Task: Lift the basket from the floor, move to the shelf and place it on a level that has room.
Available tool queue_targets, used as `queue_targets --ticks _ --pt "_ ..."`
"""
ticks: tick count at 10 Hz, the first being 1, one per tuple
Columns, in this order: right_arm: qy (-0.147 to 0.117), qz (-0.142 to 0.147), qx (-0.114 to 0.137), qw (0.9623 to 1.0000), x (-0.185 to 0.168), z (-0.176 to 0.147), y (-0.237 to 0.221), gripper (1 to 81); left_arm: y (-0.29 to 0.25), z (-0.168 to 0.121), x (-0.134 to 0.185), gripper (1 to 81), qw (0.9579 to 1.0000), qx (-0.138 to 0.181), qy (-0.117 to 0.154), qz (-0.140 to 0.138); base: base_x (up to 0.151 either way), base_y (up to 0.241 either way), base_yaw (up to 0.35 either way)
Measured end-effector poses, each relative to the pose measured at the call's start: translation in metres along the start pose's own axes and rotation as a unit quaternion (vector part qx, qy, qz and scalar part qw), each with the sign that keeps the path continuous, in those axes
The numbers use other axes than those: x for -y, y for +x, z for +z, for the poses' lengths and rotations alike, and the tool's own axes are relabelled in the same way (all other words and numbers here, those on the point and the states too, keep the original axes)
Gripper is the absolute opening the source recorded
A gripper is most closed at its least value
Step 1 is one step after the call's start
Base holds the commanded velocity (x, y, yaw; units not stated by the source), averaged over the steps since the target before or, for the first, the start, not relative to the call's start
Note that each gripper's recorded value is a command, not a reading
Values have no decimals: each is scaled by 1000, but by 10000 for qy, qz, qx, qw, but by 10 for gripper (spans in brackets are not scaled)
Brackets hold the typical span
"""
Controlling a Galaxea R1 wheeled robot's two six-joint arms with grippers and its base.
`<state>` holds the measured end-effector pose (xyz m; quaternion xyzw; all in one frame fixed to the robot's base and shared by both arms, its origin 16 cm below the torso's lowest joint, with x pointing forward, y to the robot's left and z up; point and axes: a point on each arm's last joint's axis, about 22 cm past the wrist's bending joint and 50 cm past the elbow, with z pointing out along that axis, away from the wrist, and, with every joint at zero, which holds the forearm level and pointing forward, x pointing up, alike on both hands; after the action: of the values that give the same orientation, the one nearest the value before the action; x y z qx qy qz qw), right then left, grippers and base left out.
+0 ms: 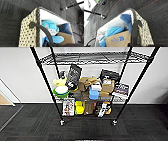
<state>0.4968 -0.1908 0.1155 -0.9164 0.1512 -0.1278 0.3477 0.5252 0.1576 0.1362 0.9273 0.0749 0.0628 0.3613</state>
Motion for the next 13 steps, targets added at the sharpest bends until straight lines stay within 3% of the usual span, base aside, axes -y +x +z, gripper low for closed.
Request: queue_targets --ticks 4,7,13 --pt "-5 3 19 10000 30 -20 28 10 7 -26 -17 10 9995 -195 -42 -237 0 0 0" --pt "183 -136 18 9997 76 -32 60 10 18 -54 -25 10 9985 -314 -3 -450 0 0 0" --pt "369 -354 -225 9984 149 -108 81 10 62 -154 -121 10 9969 -704 -341 18 0 0 0"
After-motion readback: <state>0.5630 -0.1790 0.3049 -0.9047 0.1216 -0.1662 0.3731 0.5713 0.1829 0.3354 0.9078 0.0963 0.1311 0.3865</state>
